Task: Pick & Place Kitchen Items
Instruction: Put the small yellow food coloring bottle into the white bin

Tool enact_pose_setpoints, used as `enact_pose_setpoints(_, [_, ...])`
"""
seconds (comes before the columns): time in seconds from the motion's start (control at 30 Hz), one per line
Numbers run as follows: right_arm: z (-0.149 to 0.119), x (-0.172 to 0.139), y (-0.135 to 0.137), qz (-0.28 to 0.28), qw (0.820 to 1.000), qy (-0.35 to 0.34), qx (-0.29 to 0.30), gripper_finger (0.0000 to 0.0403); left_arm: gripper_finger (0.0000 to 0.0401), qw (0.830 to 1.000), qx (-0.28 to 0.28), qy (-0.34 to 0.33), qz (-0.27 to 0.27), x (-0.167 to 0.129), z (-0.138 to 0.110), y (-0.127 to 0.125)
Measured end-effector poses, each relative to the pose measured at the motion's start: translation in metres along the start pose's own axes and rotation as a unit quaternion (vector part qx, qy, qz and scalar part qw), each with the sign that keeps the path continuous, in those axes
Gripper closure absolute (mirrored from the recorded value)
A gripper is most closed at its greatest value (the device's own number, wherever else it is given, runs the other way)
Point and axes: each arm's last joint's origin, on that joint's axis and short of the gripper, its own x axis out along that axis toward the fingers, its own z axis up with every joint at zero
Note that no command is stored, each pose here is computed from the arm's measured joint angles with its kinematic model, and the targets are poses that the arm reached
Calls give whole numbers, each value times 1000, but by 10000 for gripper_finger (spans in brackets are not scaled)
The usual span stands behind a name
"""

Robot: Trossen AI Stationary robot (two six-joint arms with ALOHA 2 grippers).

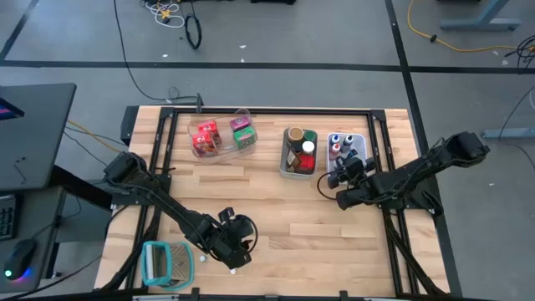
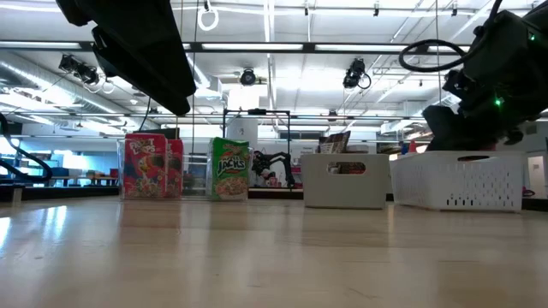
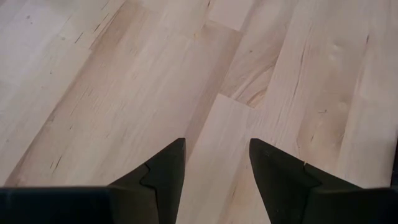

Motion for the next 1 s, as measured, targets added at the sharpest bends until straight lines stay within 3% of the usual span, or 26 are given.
enact_pose_setpoints(0.17, [9, -2, 8, 6, 999, -16, -35, 293, 214, 1000, 0, 0, 0, 0, 0, 0])
enact_pose_setpoints(0.3, [27, -9, 21, 20, 999, -24, -29, 293, 214, 1000, 0, -2, 2, 0, 0, 0])
enact_pose_setpoints(0.47, [53, -18, 45, 80, 996, -11, -32, 293, 214, 1000, 1, -9, 0, 0, 1, -1])
enact_pose_setpoints(0.63, [67, -25, 65, 191, 980, -3, -55, 293, 214, 996, 65, 0, -60, -6, -5, -14])
enact_pose_setpoints(0.77, [73, -29, 73, 263, 963, -1, -57, 293, 214, 986, 116, -31, -118, -17, -14, -33])
enact_pose_setpoints(0.87, [76, -31, 76, 288, 956, -3, -57, 293, 214, 977, 137, -65, -147, -29, -24, -47])
enact_pose_setpoints(1.0, [76, -31, 76, 291, 955, -3, -60, 293, 214, 977, 125, -76, -153, -36, -44, -58])
